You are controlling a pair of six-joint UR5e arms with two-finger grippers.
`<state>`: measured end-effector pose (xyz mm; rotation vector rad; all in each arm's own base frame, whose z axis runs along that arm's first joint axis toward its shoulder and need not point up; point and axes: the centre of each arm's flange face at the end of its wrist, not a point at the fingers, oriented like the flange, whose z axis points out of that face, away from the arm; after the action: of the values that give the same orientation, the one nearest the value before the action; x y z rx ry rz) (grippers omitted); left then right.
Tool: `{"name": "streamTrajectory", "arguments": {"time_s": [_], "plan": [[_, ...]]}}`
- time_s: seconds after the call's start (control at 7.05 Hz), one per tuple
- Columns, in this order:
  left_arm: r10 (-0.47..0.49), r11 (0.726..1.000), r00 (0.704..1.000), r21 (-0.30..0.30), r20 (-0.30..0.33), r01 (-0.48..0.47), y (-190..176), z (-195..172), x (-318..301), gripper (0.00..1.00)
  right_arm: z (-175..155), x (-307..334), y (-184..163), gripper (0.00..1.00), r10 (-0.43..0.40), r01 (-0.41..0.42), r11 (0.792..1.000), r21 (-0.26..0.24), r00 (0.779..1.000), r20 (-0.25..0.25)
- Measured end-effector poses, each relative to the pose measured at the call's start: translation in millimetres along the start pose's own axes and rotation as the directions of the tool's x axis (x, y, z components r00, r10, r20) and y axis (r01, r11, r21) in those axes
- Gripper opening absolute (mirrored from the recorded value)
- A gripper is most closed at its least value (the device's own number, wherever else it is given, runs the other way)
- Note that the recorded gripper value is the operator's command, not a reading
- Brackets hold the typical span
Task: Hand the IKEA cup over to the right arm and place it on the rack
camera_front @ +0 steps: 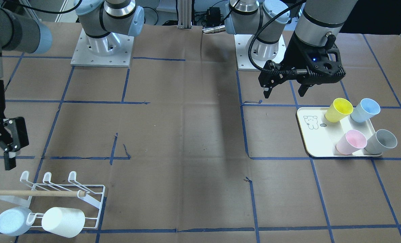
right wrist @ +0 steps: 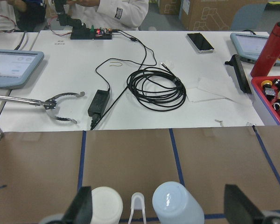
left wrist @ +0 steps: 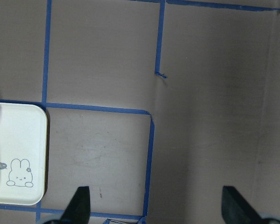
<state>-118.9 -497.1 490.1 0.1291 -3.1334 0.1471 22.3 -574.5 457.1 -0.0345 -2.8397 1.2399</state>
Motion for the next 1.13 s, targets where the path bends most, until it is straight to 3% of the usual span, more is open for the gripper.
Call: {"name": "streamTrajectory", "arguments": {"time_s": [0.14,0.43,0.71,0.85,1.13], "plan": [[0.000,1.000,1.000,-0.003,0.000,0.000,0,2,0,0.99,-17,-17,6,1.00,-0.001,0.005,0.995,-0.098,0.999,0.034],[-0.001,1.000,1.000,-0.013,0.001,0.001,-1,7,0,0.99,-37,-49,24,1.00,-0.011,0.037,0.963,-0.268,0.995,0.099],[-0.001,1.000,1.000,-0.016,0.000,0.001,-3,9,0,0.99,-62,-78,48,1.00,-0.006,0.070,0.898,-0.434,0.989,0.147],[0.000,1.000,1.000,-0.016,0.000,0.000,-3,9,0,0.99,-76,-87,58,1.00,0.032,0.042,0.866,-0.499,0.990,0.139],[0.000,1.000,1.000,-0.015,-0.001,0.000,-3,8,0,0.99,-91,-104,71,1.00,0.104,-0.039,0.815,-0.578,0.991,0.079]]}}
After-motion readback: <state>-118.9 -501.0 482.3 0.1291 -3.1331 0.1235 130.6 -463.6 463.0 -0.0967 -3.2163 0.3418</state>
